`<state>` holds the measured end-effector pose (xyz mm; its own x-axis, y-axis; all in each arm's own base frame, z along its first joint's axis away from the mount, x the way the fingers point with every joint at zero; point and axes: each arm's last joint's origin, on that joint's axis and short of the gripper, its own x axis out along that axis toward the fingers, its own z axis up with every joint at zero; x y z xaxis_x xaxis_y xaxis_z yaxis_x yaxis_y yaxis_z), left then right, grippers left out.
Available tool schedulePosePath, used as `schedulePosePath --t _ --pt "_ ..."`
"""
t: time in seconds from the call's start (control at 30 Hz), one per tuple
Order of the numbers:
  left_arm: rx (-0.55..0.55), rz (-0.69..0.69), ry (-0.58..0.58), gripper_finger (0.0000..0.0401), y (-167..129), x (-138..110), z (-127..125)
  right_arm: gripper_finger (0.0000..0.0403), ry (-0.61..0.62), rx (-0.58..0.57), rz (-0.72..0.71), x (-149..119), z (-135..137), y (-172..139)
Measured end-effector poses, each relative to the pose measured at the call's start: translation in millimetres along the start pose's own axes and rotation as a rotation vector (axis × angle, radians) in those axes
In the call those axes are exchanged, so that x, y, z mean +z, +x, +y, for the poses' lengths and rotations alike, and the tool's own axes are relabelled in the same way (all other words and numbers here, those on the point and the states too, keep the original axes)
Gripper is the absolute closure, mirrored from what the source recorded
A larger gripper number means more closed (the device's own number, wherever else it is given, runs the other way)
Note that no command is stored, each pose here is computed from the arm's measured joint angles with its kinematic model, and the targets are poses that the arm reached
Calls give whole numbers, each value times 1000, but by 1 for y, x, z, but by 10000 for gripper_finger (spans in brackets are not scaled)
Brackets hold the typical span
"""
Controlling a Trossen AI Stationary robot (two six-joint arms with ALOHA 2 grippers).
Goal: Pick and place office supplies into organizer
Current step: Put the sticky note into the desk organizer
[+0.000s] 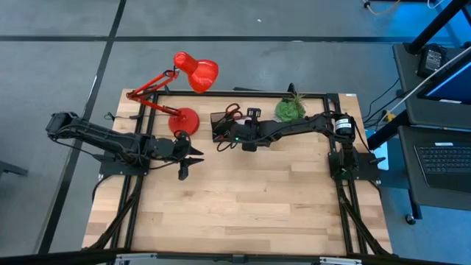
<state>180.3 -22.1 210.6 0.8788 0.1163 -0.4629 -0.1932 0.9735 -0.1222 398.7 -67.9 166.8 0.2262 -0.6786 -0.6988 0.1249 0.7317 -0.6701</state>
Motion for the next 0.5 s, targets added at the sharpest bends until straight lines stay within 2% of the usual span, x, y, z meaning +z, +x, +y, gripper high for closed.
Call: schedulePosePath --t 0.2,0.5 --pt "0 0 0 295 0 0 0 387 28 45 -3 -1 -1 2" --pt "0 0 0 295 0 0 0 386 10 49 13 -2 4 8"
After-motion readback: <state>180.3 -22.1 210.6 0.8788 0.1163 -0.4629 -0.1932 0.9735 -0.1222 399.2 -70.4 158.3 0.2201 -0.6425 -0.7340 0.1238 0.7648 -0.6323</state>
